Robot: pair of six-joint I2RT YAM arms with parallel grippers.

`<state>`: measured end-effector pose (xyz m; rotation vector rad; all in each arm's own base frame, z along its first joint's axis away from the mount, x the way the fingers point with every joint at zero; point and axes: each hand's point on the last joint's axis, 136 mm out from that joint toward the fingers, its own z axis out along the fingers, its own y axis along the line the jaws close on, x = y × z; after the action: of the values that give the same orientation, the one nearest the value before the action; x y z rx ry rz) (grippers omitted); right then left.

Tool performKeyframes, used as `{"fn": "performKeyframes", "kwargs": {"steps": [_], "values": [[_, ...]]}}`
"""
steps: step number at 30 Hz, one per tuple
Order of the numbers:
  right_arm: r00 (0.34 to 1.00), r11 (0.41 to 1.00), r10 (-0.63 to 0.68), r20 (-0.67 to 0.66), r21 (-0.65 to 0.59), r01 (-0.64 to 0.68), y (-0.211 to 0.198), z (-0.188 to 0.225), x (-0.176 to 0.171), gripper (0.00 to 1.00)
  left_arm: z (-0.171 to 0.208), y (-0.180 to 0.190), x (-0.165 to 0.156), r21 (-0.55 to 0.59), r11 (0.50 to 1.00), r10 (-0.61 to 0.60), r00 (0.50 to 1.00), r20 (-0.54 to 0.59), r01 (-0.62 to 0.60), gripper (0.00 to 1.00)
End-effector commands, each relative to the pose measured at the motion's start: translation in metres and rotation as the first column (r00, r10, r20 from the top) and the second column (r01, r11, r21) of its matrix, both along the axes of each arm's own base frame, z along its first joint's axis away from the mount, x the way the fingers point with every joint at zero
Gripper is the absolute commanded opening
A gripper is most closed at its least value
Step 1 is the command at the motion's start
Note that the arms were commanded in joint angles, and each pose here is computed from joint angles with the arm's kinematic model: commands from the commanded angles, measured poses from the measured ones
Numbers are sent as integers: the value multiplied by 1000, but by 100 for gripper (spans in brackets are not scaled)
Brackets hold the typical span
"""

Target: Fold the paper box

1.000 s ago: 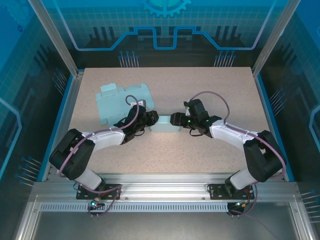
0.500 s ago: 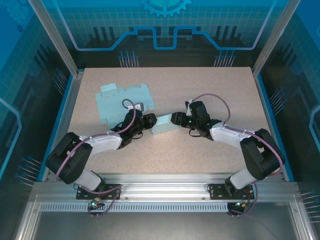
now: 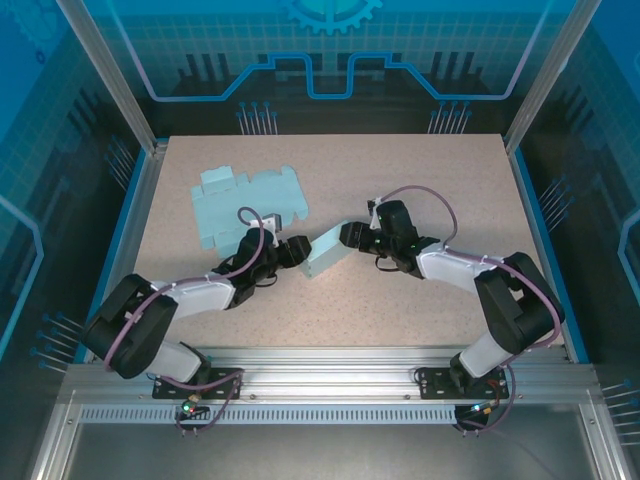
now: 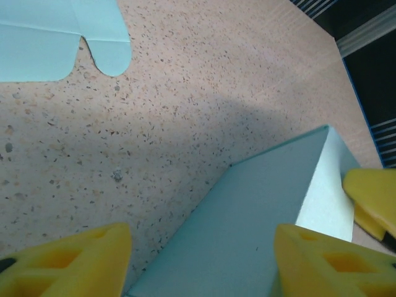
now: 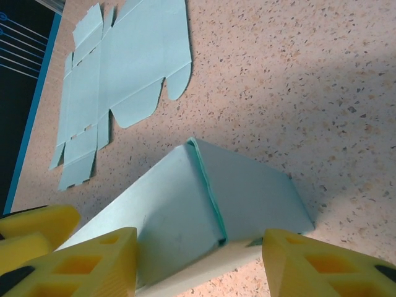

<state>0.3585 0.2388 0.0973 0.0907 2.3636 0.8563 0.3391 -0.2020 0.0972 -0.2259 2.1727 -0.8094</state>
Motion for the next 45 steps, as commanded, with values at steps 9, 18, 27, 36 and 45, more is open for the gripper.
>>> {"fn": "performKeyframes", "kwargs": {"steps": [9, 18, 27, 36, 45], "values": [[965, 981, -70, -254, -194, 20, -38, -77, -34, 54, 17, 6, -35, 66, 992, -109, 993, -33, 111, 75], [966, 983, -62, -253, -183, 15, -34, -74, -32, 53, 20, -2, -46, 31, 985, -167, 983, -71, 170, 76], [964, 981, -65, -258, -191, 15, -35, -77, -33, 53, -13, -8, -39, 55, 981, -175, 972, -159, 186, 56], [961, 981, -62, -269, -193, 9, -34, -80, -34, 53, -33, 0, -48, 82, 981, -156, 966, -205, 176, 48], [966, 979, -64, -252, -204, 12, -37, -71, -33, 53, 64, -1, -15, 239, 954, -211, 972, 101, 182, 93]]}}
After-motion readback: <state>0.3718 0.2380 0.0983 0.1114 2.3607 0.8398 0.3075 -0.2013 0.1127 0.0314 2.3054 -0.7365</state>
